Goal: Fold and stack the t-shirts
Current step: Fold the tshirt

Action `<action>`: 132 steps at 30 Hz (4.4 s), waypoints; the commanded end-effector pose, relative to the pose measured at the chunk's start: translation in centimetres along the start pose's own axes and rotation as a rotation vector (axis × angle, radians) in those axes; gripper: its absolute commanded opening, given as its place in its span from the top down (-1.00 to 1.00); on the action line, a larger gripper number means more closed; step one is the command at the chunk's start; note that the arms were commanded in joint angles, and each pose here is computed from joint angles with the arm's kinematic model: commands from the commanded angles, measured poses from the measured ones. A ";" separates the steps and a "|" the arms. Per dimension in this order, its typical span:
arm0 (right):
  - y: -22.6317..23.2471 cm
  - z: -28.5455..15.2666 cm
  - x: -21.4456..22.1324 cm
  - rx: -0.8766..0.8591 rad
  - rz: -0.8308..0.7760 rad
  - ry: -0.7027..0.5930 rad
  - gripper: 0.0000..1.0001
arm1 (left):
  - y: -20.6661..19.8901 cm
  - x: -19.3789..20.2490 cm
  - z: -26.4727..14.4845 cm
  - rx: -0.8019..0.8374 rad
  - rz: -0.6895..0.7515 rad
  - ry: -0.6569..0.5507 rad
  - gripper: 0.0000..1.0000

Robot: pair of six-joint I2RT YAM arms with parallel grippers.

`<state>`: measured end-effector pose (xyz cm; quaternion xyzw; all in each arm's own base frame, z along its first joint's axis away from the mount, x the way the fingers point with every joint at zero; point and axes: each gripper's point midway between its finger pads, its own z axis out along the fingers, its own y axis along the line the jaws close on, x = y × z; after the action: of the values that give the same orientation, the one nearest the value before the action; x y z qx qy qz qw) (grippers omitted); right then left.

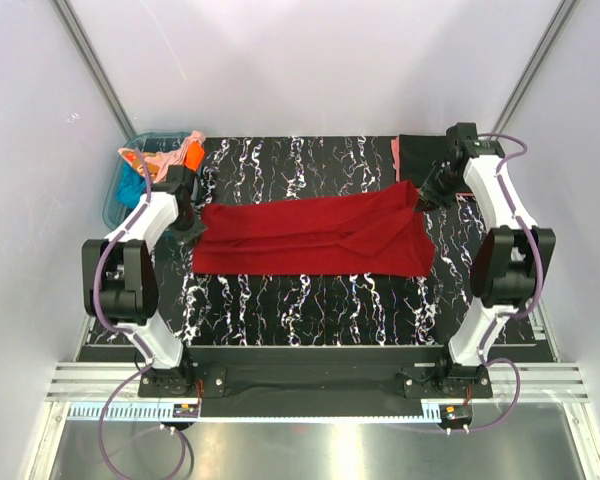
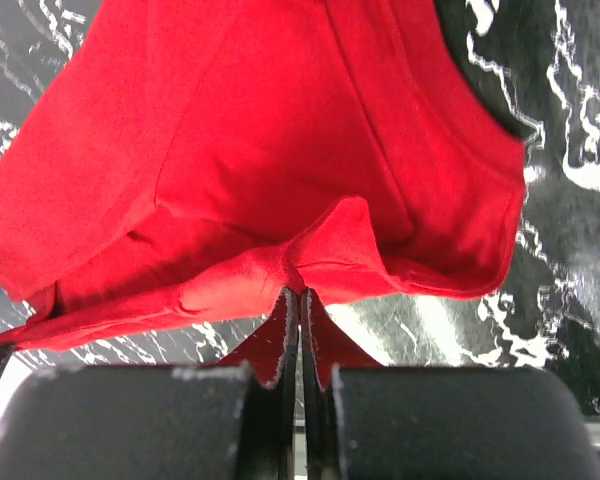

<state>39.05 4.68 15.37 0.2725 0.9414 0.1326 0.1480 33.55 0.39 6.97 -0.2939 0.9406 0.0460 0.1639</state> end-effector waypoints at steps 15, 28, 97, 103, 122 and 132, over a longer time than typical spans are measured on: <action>1.2 3.4 -4.5 -0.045 -0.011 0.012 1.00 | -2.2 -2.7 1.5 0.001 -0.014 -0.003 1.00; 2.0 5.1 -6.4 -0.077 0.003 0.018 0.93 | -3.6 -4.1 2.2 0.012 -0.018 -0.001 0.97; 12.8 11.3 2.5 -0.347 -0.147 0.149 0.73 | -9.4 1.3 -5.7 0.340 0.146 -0.112 0.41; 14.9 12.7 2.1 -0.361 -0.178 0.175 0.79 | -9.3 1.5 -5.5 0.336 0.157 -0.098 0.40; 2.9 9.3 -3.5 -0.092 -0.100 0.016 0.04 | -15.1 5.2 -8.0 0.578 0.336 -0.043 0.20; 2.3 12.7 -4.2 -0.054 -0.076 0.039 0.03 | -14.5 6.0 -8.2 0.572 0.381 -0.041 0.20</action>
<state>46.75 6.88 5.17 0.2350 0.9497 0.1676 0.1216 34.06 -15.79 10.57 -0.0760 0.9594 -0.1670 0.2144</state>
